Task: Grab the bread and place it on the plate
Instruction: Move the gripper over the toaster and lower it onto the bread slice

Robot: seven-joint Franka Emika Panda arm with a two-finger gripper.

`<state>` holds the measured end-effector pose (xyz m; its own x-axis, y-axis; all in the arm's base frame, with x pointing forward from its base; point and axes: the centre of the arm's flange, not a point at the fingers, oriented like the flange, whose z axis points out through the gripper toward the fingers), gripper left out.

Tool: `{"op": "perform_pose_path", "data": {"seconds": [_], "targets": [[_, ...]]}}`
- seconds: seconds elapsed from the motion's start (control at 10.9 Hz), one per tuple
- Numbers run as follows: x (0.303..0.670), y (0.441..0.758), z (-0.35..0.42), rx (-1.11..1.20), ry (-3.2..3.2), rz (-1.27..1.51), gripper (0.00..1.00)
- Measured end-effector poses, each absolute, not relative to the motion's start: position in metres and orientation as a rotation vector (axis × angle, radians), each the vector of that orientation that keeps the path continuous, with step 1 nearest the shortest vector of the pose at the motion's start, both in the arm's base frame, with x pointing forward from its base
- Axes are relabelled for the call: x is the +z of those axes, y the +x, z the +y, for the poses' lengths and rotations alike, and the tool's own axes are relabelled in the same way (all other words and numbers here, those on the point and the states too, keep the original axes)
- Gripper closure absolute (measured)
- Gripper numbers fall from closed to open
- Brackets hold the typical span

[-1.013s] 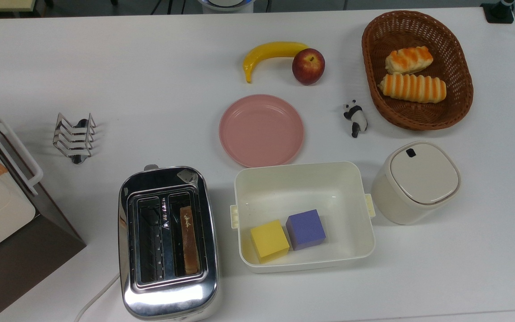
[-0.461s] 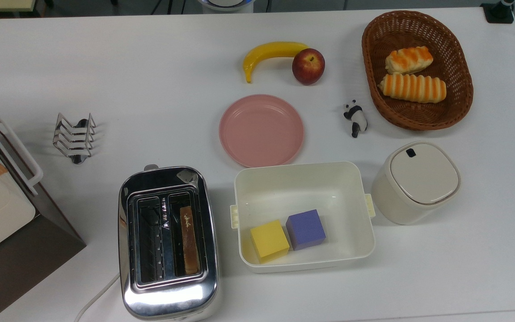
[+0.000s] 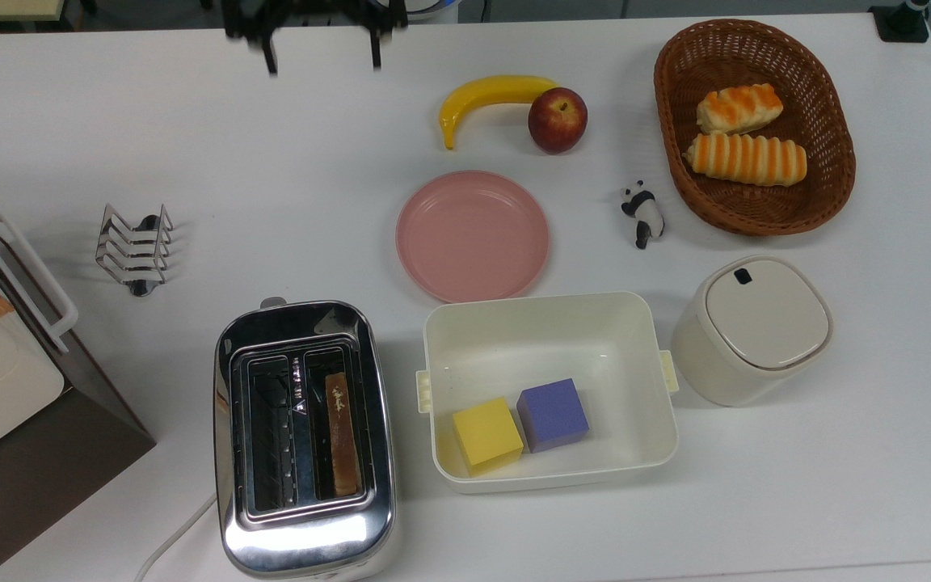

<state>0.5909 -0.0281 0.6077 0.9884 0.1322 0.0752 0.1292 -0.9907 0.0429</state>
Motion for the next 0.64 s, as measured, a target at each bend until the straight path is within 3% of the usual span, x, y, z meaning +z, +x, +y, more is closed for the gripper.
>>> {"op": "perform_pose_path", "data": {"seconds": [0.64], "targets": [[0.541,0.676,-0.026,0.533,3.042,0.223,0.00]]}}
